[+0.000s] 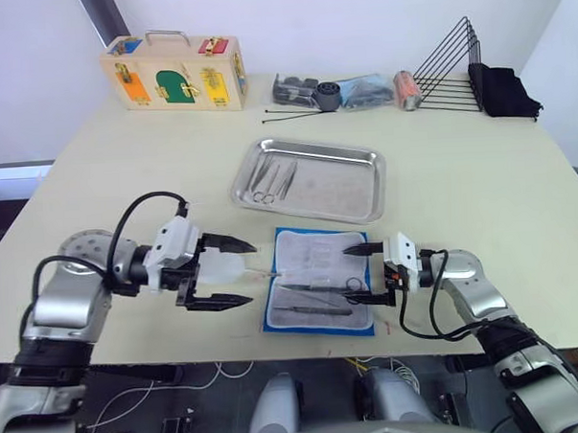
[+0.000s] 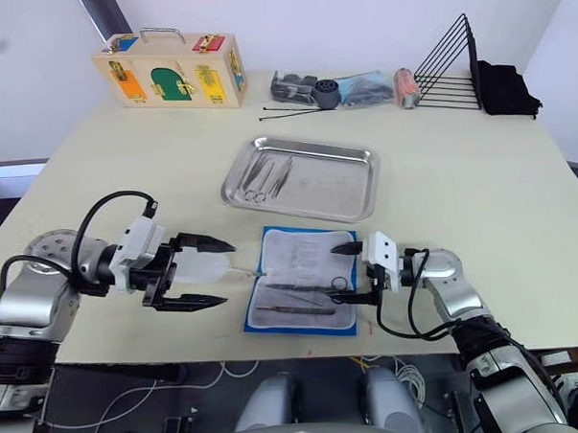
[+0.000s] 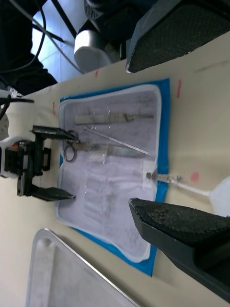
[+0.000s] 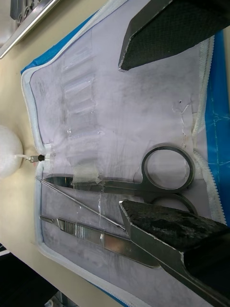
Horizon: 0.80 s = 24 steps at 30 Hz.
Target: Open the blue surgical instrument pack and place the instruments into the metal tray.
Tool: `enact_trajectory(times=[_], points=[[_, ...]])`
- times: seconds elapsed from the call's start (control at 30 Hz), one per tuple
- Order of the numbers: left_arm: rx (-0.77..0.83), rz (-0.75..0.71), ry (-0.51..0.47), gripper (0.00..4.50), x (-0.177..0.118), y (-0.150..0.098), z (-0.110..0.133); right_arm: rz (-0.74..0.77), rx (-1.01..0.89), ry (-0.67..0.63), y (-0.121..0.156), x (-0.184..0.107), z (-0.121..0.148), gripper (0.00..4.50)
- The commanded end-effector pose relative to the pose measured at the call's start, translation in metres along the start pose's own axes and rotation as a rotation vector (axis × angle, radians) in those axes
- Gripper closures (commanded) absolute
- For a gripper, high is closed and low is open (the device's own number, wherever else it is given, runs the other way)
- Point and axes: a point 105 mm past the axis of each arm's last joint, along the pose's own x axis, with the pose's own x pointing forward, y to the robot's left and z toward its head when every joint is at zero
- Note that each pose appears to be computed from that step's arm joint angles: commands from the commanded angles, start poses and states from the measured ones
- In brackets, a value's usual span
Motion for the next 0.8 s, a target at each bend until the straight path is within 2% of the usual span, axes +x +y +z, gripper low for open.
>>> enact_trajectory(times=[0.03, 0.33, 0.57, 0.8], points=[[0.069, -0.073, -0.053, 0.03, 0.003, -0.005, 0.015, 0.004, 0.147, 0.093, 0.017, -0.010, -0.036, 0.00], [0.086, -0.098, -0.104, 0.03, 0.010, -0.009, 0.021, -0.036, 0.093, -0.022, 0.005, -0.017, 0.000, 0.00], [0.069, -0.127, -0.146, 0.03, 0.024, -0.018, 0.019, -0.068, 0.032, -0.154, 0.001, -0.033, 0.042, 0.00], [0.065, -0.116, -0.152, 0.03, 0.048, -0.016, 0.009, -0.045, -0.058, -0.120, 0.011, -0.072, 0.069, 0.00]])
